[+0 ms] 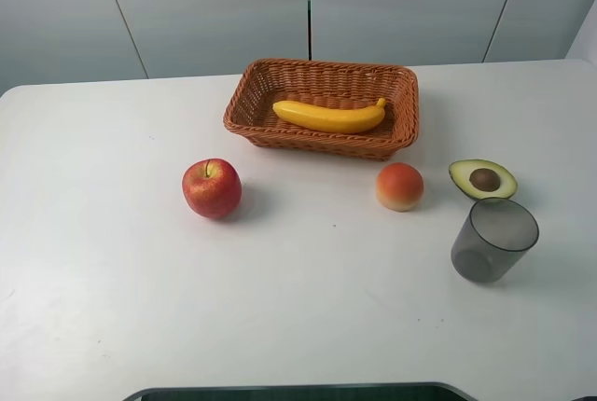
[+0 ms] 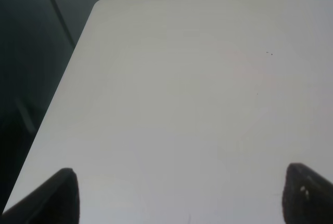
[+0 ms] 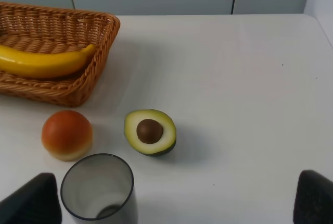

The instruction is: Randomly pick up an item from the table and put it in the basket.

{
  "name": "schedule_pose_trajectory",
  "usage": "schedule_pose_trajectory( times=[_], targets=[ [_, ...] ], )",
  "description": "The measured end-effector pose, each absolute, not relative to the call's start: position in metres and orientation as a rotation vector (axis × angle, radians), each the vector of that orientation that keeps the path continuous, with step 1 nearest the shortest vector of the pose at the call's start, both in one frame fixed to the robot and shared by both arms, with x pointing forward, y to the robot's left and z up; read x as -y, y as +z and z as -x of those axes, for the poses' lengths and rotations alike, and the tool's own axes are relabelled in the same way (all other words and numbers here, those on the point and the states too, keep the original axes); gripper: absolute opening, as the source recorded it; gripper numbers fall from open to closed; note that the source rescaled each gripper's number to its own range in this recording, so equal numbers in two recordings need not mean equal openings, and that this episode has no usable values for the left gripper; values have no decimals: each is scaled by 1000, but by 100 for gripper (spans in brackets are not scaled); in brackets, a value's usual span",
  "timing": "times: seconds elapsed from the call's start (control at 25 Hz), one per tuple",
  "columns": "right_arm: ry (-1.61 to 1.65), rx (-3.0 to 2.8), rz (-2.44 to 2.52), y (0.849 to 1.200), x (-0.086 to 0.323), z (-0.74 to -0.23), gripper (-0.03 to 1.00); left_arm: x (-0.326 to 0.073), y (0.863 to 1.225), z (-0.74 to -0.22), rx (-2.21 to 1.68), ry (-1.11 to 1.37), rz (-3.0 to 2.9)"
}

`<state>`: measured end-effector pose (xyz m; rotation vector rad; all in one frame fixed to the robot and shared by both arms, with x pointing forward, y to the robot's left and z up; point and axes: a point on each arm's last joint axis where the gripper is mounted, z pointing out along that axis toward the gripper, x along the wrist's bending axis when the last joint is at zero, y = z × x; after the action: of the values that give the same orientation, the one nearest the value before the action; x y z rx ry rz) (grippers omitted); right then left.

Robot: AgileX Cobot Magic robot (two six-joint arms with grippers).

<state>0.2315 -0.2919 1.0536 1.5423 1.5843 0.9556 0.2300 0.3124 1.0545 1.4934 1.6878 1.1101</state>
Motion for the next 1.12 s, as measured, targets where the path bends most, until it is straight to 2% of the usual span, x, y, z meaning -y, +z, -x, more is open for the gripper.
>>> schedule_pose_trajectory(
  times=[1.12],
  targets=[
    [916, -1497, -1612, 1053, 297, -231, 94, -312, 1055, -230, -1685, 1113, -1498]
  ],
)
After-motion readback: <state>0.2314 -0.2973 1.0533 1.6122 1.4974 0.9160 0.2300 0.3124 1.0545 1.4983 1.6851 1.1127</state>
